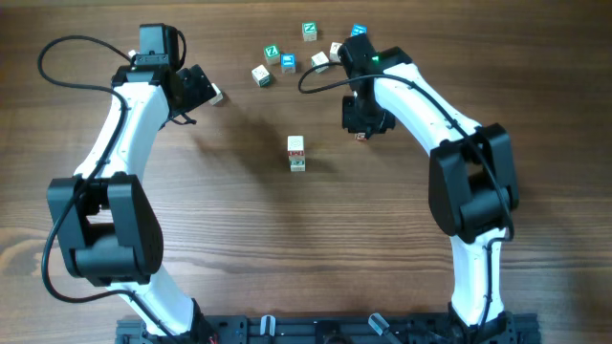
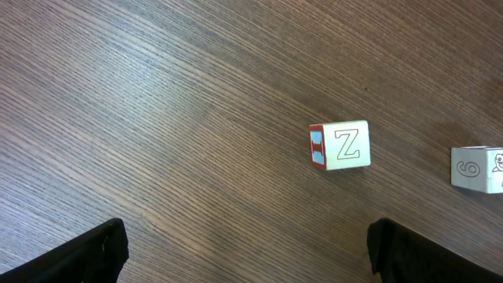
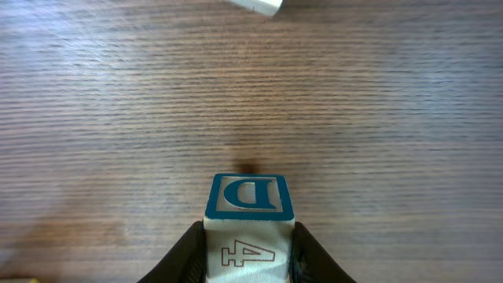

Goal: Form a tower
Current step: 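Carry the blue D block with the right gripper over the stack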

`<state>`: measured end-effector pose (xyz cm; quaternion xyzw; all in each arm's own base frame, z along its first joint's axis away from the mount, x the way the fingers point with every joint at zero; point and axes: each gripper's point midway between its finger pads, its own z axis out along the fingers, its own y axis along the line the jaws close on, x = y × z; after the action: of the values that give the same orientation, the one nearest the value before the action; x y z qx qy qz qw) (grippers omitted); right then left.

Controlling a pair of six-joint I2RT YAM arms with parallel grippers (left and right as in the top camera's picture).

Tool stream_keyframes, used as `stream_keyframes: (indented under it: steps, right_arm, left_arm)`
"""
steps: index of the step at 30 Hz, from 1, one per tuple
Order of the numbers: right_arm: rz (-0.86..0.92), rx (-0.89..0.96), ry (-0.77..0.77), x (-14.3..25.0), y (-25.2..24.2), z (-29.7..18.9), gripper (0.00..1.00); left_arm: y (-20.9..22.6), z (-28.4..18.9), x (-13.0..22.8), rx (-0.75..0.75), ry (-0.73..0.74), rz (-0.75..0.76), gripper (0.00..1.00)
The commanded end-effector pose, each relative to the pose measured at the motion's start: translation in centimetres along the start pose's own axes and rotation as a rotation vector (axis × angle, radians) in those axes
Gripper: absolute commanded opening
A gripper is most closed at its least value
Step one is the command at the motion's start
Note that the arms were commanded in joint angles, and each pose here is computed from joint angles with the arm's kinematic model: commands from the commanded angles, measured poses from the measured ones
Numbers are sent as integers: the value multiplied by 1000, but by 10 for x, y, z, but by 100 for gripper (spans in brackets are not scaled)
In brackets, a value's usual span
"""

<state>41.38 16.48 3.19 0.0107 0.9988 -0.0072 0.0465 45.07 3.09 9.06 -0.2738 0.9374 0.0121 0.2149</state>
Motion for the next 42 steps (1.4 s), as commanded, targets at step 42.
stream_keyframes:
  steps: [42]
  right_arm:
    - [-96, -183, -247, 69, 143, -124, 24]
  left_arm:
    - [3, 6, 4, -15, 13, 7, 100]
